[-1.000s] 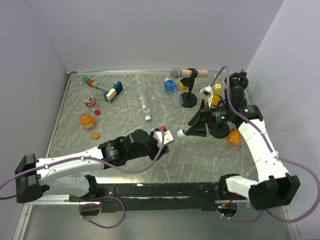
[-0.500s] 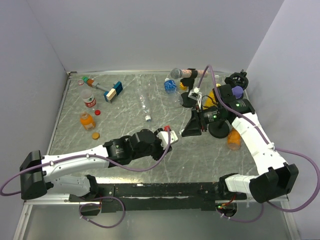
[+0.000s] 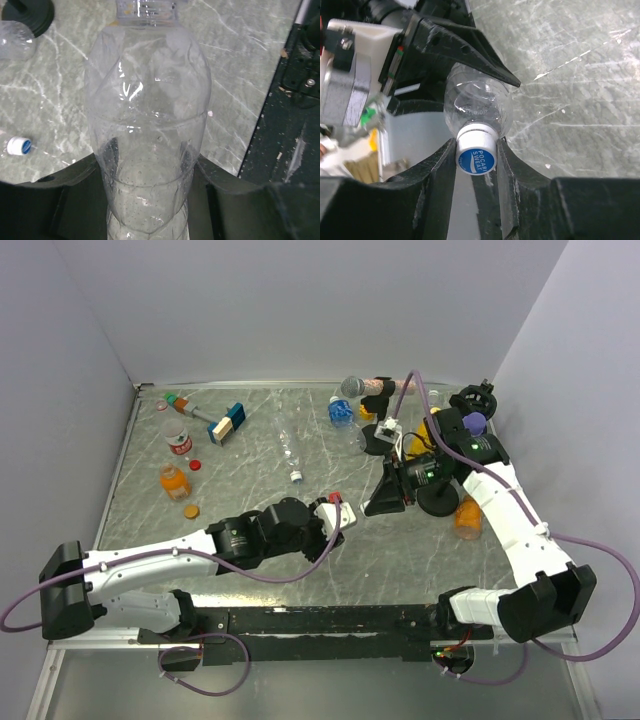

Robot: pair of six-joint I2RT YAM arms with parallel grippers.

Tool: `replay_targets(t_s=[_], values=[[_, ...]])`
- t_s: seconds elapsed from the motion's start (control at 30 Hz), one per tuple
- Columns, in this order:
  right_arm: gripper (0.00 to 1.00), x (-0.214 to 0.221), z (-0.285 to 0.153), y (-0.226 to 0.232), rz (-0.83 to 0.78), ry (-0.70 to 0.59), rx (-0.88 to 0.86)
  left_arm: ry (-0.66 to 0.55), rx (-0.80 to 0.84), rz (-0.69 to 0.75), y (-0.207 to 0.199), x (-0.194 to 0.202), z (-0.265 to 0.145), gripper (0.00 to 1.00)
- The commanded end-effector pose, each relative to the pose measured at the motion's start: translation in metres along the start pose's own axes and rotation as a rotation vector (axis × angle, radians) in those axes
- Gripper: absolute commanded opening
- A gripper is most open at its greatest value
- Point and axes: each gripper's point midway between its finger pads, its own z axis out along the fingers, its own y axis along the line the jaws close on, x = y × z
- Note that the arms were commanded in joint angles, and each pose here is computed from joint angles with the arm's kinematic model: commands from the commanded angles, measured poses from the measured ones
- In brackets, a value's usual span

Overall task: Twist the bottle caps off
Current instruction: Unscrew the bottle cap from the plastic bottle.

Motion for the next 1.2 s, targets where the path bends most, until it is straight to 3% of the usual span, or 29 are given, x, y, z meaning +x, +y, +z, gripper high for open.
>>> replay_targets(t_s=[0.0, 0.23, 0.4, 0.47, 0.57, 0.67, 0.73, 0.87, 1.0, 1.17], values=[[0.18, -0.003, 0.001, 0.025, -0.212, 0.001, -0.118, -0.088, 0.122, -0.005, -0.020, -0.021, -0.005, 0.17], [0.17, 0.008, 0.006, 0.026, -0.707, -0.018, -0.131, -0.143, 0.231, -0.059, -0.031, -0.024, -0.015, 0.17], [0.18, 0.005, 0.010, 0.015, -0.817, -0.039, -0.075, -0.162, 0.236, -0.067, -0.028, -0.026, -0.019, 0.17], [0.20, 0.004, 0.011, 0.014, -0.785, -0.034, -0.081, -0.163, 0.234, -0.067, -0.027, -0.026, -0.020, 0.17], [0.33, -0.006, 0.010, 0.012, -0.684, -0.043, -0.049, -0.152, 0.226, -0.069, -0.026, -0.024, -0.020, 0.17], [0.79, -0.019, 0.003, 0.015, -0.592, -0.047, 0.004, -0.137, 0.192, -0.072, -0.020, -0.021, -0.019, 0.17], [0.99, -0.028, -0.005, 0.021, -0.570, -0.042, 0.037, -0.111, 0.165, -0.076, -0.016, -0.018, -0.019, 0.17], [0.99, -0.043, -0.026, 0.028, -0.469, -0.084, 0.104, -0.096, 0.104, -0.074, -0.006, -0.016, -0.022, 0.17], [0.99, -0.044, -0.033, 0.032, -0.229, -0.148, 0.069, -0.096, 0.044, -0.056, 0.002, -0.020, -0.024, 0.17], [0.98, -0.027, -0.019, 0.026, 0.060, -0.114, -0.022, -0.075, -0.050, -0.029, 0.012, -0.023, -0.021, 0.17]])
